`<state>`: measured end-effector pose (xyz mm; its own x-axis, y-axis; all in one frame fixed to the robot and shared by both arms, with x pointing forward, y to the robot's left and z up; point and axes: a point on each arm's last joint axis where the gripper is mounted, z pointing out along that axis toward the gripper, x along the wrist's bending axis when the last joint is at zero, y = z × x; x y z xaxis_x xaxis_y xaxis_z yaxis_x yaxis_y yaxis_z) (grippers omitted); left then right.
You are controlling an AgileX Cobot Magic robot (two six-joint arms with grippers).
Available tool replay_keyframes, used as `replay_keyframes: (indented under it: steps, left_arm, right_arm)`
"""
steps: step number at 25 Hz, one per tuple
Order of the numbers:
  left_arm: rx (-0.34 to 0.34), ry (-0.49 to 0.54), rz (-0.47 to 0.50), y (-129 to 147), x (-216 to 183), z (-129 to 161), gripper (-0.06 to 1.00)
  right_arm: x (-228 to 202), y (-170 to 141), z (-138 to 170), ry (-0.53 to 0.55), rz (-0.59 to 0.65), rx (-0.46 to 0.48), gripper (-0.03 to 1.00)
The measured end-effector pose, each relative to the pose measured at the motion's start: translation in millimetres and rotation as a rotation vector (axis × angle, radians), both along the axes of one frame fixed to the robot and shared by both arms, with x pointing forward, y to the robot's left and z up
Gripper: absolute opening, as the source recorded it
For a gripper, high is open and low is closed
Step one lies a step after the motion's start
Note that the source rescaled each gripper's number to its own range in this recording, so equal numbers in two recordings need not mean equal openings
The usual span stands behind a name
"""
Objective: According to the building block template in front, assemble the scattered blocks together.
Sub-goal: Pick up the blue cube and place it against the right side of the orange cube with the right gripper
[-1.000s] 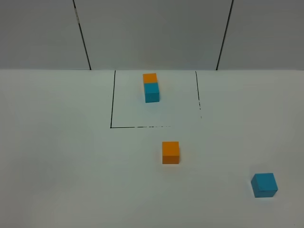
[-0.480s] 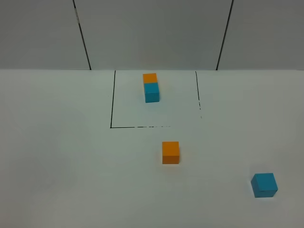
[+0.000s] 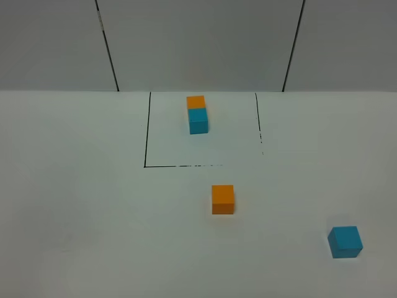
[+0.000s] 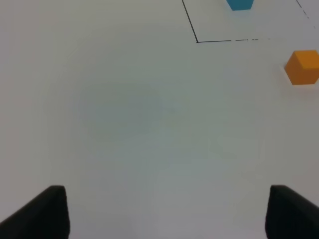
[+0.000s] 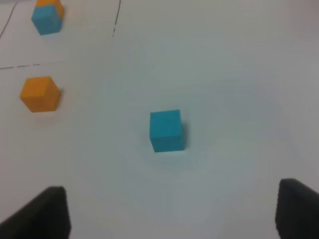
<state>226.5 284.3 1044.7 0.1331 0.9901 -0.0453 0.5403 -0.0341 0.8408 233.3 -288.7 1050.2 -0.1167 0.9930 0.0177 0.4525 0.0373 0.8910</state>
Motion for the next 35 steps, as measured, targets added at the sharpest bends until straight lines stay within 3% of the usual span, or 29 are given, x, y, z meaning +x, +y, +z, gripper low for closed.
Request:
replay_keyframes:
  steps: [2,7,16,24,35]
  left_arm:
    - [0.000,0.000,0.000,0.0,0.0,0.0,0.68]
    - [0.000,0.000,0.000,0.0,0.0,0.0,0.68]
    - [0.000,0.000,0.000,0.0,0.0,0.0,0.68]
    - [0.000,0.000,0.000,0.0,0.0,0.0,0.68]
    - [0.000,0.000,0.000,0.0,0.0,0.0,0.68]
  right_arm:
    - [1.3,-2.2,1.6,0.007,-0.015,-0.024,0.71]
    - [33.9,-3.9,13.2,0.139,-0.027,-0.042,1.00]
    - [152.3,-2.5,16.0,0.462,-0.028,-0.020,1.00]
    - [250.0,5.8,-34.3,0.745,-0.017,0.030,1.00]
    - [287.5,35.0,-107.0,0.871,0.075,-0.070,1.00]
